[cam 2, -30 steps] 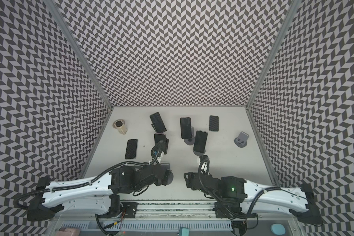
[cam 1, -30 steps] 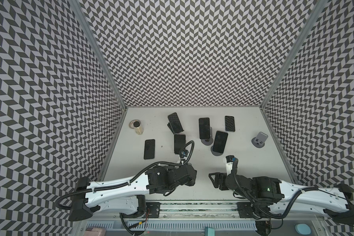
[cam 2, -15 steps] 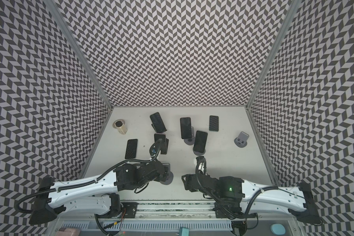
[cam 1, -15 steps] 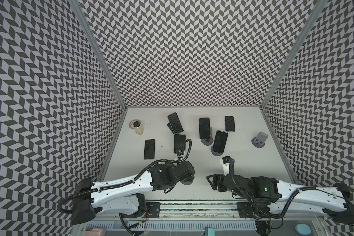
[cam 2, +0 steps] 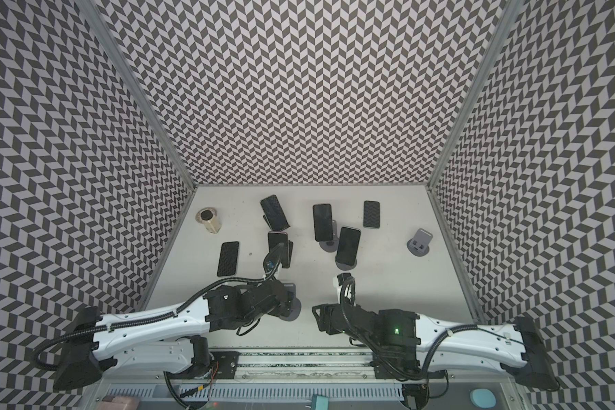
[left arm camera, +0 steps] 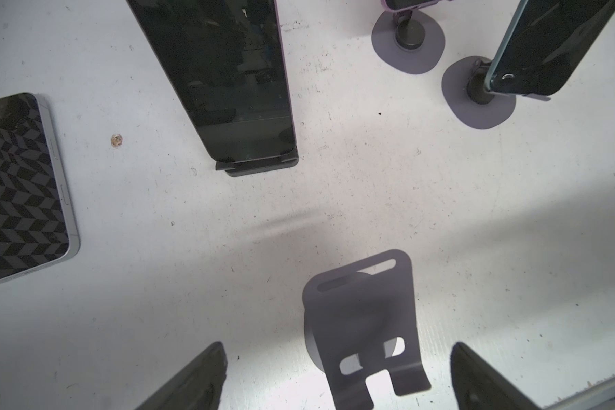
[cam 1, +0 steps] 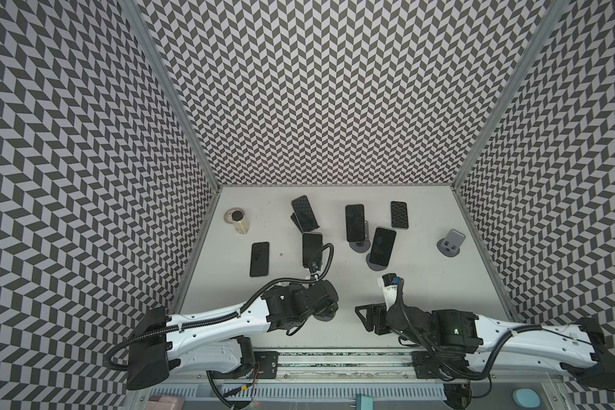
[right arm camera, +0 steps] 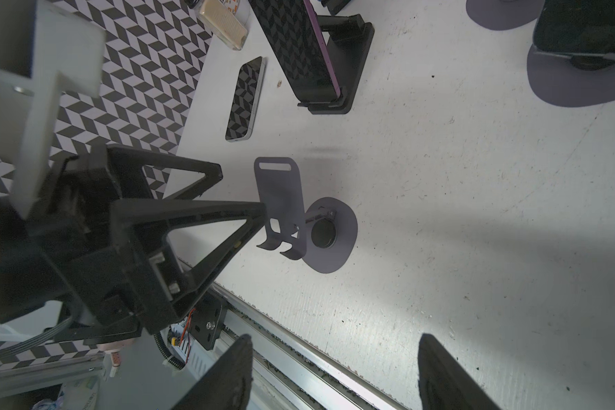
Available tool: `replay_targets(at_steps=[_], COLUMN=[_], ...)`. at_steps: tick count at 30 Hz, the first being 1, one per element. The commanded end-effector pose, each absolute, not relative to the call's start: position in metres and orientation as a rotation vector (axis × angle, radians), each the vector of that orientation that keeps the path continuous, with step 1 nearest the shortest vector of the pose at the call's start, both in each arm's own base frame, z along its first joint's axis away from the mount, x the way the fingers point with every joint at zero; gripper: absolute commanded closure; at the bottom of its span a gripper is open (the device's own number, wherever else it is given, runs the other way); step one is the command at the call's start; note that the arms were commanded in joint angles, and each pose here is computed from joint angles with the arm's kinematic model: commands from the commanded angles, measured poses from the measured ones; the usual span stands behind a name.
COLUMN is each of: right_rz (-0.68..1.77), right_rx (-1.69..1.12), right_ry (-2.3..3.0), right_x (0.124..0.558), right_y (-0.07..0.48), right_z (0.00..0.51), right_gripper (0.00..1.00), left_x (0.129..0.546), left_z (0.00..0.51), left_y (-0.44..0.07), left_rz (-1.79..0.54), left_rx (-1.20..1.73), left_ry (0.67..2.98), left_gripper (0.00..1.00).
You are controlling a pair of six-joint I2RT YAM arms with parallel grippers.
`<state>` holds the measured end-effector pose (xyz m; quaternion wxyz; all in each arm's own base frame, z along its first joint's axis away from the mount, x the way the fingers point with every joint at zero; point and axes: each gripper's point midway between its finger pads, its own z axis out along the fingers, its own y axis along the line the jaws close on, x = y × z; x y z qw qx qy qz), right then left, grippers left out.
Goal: Remove the phone from the phone stand
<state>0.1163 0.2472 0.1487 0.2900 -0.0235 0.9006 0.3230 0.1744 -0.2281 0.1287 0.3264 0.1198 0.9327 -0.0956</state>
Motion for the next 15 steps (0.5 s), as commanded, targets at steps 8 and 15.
replay_targets(at_steps=[8, 15], right_rz=[0.935, 0.937], right_rx=[-0.037, -0.039], right_ry=[2.384, 2.393], right_x=[0.114, 0.113], right_y=[0.253, 0.252], right_z=[0.150, 0.145], right_gripper=[0.28, 0.28], left_x=[0.183, 0.184], left_z=[0.127, 0.119], left_y=[-0.245, -0.250], left_rz=[-0.288, -0.257], left_rx=[0.318, 0.358], left_ry=[2.418, 2.434], left_gripper=[0.02, 0.05])
